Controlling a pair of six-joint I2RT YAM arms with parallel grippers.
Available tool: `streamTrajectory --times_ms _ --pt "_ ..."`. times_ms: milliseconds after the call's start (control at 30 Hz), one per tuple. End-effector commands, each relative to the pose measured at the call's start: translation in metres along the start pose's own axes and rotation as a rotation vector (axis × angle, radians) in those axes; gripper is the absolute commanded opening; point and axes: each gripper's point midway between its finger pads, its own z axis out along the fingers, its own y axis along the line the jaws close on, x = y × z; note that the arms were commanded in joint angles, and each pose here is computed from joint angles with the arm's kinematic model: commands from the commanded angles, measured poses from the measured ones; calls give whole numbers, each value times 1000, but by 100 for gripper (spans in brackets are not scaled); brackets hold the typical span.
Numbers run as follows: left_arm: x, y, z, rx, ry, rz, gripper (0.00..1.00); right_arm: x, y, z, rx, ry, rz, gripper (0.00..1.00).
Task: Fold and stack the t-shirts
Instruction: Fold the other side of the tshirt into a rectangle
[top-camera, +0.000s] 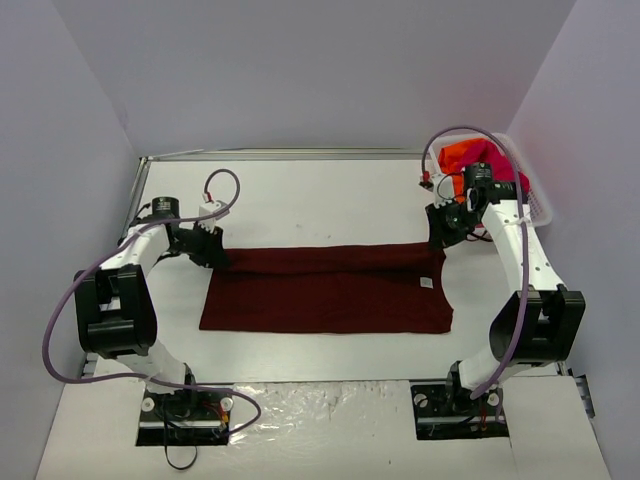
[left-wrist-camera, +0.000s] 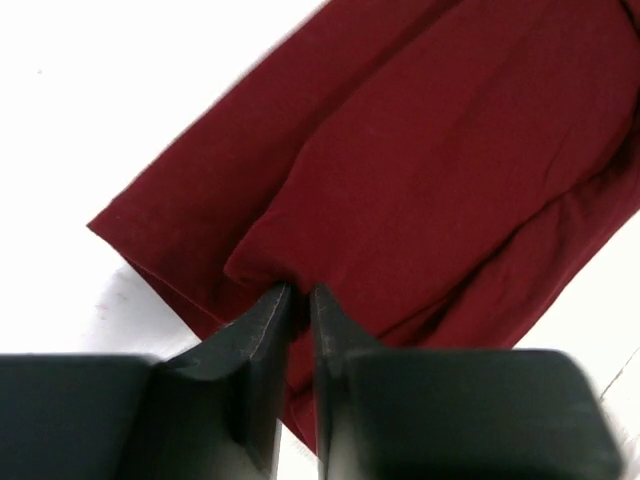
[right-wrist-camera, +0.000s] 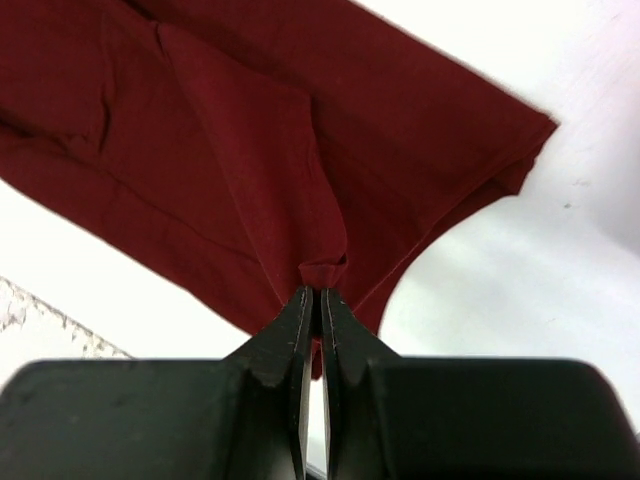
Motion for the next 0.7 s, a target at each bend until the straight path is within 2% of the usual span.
streamTrajectory --times_ms 0,33,67,100,133,167,200,233,333,467,667 --pt "-1 -12 -9 40 -20 61 21 29 12 4 -67 106 4 0" --pt "4 -16 -9 56 -6 73 25 34 14 6 -84 130 -2 3" --pt "7 -19 -9 69 -2 76 29 42 18 9 -107 161 0 13" --pt "8 -21 -10 77 3 86 32 54 25 11 -159 216 -14 28" --pt "11 -26 -13 92 12 85 38 60 30 12 -191 241 -21 31" --pt "12 -29 -14 108 16 113 41 70 42 10 -257 278 -13 40" --pt "13 -33 -17 121 20 126 45 75 44 11 -286 294 -42 45" --pt "15 -39 -20 141 33 136 48 77 45 11 -293 304 -43 46" --pt "11 -46 -28 158 27 162 49 80 54 10 -322 327 -76 47" --pt "-6 -46 -34 137 -7 151 49 56 46 13 -292 265 -91 46" --pt "-37 -44 -44 96 -85 83 49 33 60 59 -439 292 -128 45"
